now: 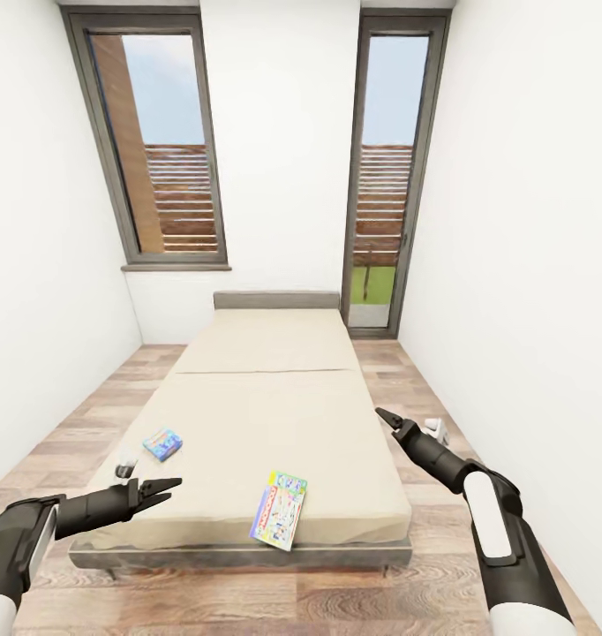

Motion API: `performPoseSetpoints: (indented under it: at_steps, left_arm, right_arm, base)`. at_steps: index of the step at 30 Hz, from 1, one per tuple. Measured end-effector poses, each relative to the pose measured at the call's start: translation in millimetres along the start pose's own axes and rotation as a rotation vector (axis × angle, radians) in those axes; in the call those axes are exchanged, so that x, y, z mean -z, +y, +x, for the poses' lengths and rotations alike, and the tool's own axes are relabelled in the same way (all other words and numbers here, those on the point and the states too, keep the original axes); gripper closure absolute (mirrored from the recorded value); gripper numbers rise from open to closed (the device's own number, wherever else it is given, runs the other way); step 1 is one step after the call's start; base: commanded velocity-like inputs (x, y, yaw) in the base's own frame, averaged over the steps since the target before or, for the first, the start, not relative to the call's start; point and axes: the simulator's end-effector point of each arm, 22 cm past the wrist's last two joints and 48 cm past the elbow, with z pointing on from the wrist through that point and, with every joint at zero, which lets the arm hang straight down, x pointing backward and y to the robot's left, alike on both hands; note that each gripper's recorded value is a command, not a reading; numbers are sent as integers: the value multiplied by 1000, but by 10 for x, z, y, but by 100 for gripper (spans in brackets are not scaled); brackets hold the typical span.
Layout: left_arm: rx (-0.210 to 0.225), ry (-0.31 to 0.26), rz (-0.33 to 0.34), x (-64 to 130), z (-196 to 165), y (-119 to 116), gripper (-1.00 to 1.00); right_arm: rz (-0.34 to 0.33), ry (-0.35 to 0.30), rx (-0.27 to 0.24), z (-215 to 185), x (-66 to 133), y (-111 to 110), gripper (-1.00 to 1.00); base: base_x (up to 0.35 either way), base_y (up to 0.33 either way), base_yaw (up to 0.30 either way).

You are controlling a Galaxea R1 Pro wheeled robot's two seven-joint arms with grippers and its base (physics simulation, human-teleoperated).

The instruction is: Put all the toys in the child's room - the three board games (two on the bed and one on the table), the two jigsaw puzzles on the table, and the tennis ball on the table - inside the toy box on the table in the child's room.

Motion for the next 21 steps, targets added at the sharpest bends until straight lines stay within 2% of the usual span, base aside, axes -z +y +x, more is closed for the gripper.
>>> performPoseSetpoints:
  at_steps: [21]
  left_arm:
    - [1,-1,1,-108,152,274,-100]
  right_arm:
    - [-6,-2,-3,171,-56,-261,-100]
  base:
    - [-1,0,0]
